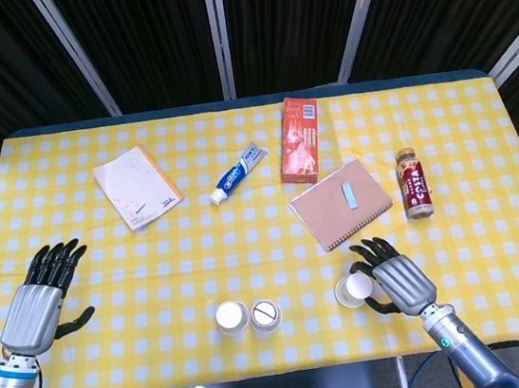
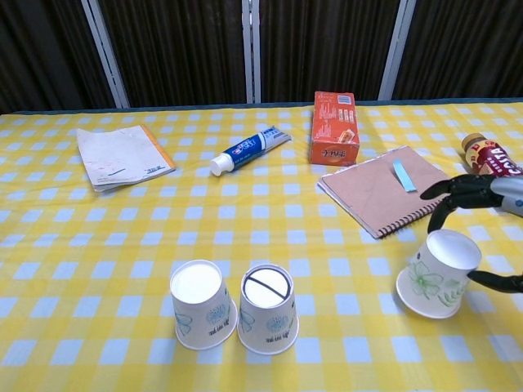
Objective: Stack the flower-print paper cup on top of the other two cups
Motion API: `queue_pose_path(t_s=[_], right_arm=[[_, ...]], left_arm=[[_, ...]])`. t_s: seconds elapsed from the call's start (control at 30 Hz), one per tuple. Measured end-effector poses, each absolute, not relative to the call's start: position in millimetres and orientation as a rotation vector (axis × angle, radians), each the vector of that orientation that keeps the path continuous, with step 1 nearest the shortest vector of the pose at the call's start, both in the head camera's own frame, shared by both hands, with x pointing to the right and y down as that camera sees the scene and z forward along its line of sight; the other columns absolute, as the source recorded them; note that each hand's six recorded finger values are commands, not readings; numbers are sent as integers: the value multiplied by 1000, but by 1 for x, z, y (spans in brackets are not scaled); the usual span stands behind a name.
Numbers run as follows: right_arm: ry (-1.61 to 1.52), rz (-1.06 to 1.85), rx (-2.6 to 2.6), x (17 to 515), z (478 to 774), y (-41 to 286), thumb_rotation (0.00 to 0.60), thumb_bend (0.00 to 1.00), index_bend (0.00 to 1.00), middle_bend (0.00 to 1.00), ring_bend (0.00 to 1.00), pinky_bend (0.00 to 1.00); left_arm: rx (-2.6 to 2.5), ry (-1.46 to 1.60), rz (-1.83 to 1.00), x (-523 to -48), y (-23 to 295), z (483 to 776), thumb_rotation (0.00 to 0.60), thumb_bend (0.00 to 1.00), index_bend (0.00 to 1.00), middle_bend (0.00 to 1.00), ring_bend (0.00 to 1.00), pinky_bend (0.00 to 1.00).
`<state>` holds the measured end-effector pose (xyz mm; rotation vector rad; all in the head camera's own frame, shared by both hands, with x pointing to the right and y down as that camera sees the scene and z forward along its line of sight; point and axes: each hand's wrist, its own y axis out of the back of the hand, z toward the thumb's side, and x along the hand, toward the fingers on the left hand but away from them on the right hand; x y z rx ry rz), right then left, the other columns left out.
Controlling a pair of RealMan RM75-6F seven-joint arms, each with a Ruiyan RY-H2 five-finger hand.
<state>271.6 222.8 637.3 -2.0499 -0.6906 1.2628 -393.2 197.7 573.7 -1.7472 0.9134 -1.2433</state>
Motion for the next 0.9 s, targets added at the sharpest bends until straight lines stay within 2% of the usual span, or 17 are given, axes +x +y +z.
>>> queue_pose_path(t_s=[0.3,0.63,0.9], right_arm=[[-756,1142,-2040,252,611,197,600,287,454,115,0,63],[-771,918,-2107,196,580,161,600,289,466,123,0,73],[-697,775,-2210,140,560,161,600,289,466,126,0,72]], left_arm=[[-1746,915,-1247,-394,197,574,600,215,0,0,0,0],[-1751,931,-1248,-397,195,573,600,215,0,0,0,0],[-1758,943,-1252,-401,193,572,600,216,0,0,0,0]])
